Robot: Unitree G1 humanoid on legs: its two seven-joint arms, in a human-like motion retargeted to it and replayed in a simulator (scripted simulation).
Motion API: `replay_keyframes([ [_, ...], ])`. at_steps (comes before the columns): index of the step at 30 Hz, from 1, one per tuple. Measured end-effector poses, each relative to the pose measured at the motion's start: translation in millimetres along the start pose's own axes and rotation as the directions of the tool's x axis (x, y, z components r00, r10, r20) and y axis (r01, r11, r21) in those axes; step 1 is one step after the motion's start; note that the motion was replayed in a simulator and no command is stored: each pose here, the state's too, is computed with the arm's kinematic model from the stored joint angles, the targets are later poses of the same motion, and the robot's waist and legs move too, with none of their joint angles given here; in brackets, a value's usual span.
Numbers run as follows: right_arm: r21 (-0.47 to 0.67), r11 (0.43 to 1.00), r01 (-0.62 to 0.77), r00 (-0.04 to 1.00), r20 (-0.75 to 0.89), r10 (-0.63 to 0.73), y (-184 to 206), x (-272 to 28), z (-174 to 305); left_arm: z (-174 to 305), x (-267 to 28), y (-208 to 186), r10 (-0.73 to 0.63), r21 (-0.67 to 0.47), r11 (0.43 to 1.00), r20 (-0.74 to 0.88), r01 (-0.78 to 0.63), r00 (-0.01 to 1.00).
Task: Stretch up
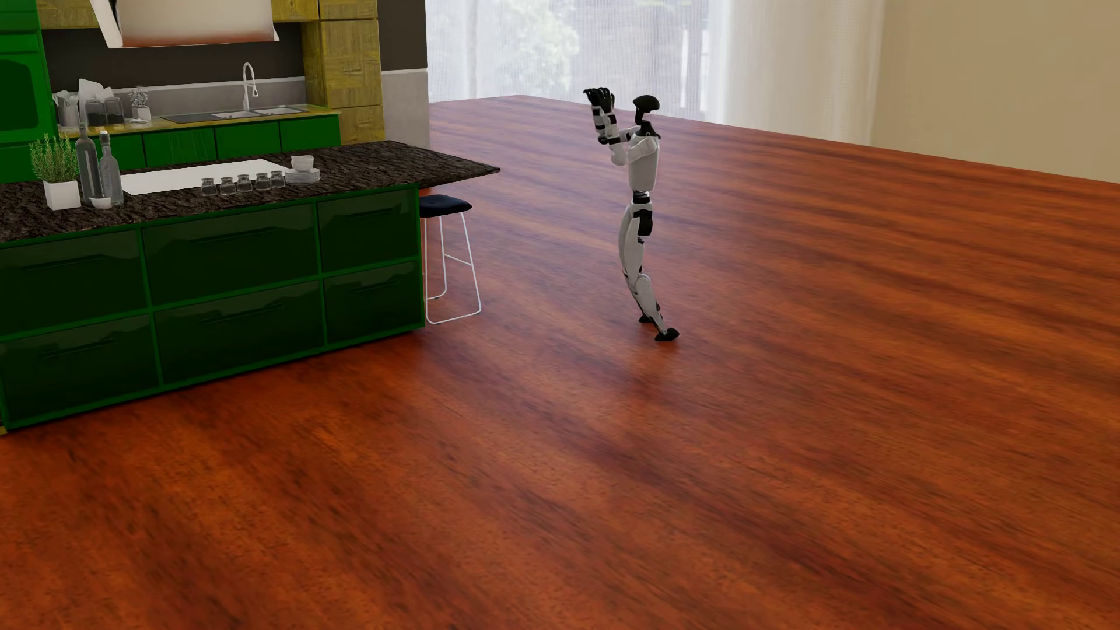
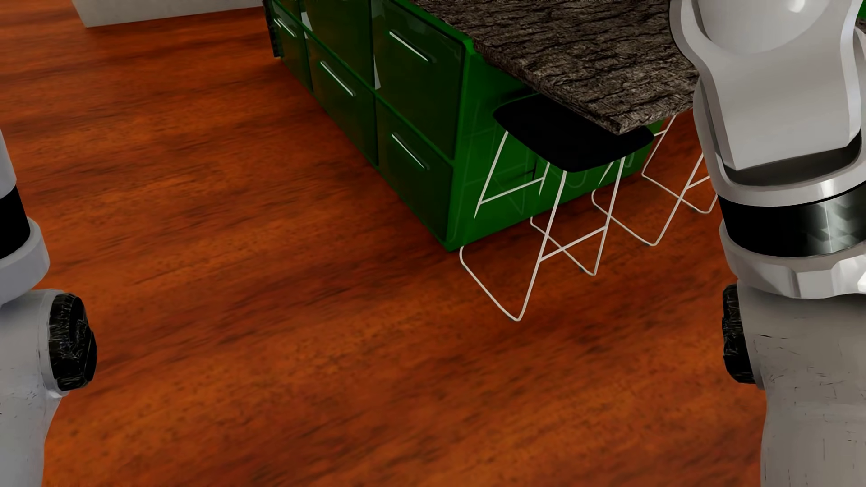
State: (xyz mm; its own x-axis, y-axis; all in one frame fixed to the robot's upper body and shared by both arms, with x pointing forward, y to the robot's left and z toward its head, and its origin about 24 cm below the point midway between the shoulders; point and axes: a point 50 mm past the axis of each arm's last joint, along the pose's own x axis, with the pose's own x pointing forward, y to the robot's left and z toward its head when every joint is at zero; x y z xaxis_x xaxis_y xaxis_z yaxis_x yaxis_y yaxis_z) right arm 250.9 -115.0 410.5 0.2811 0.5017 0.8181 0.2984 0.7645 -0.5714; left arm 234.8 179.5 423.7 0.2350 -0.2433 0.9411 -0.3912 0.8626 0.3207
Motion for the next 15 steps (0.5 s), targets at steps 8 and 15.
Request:
replay_keyframes([
  [8, 0.003, 1.0, 0.004, 1.0, -0.01, -0.004, -0.2, -1.0, -2.2, -2.4, -1.1, 1.4, 0.005, 0.002, 1.0, -0.011, -0.005, 1.0],
  [15, 0.007, 1.0, 0.0, 1.0, -0.015, 0.0, 1.3, -2.3, -3.3, -5.3, -4.7, 3.6, 0.009, 0.009, 1.0, -0.025, -0.009, 1.0],
])
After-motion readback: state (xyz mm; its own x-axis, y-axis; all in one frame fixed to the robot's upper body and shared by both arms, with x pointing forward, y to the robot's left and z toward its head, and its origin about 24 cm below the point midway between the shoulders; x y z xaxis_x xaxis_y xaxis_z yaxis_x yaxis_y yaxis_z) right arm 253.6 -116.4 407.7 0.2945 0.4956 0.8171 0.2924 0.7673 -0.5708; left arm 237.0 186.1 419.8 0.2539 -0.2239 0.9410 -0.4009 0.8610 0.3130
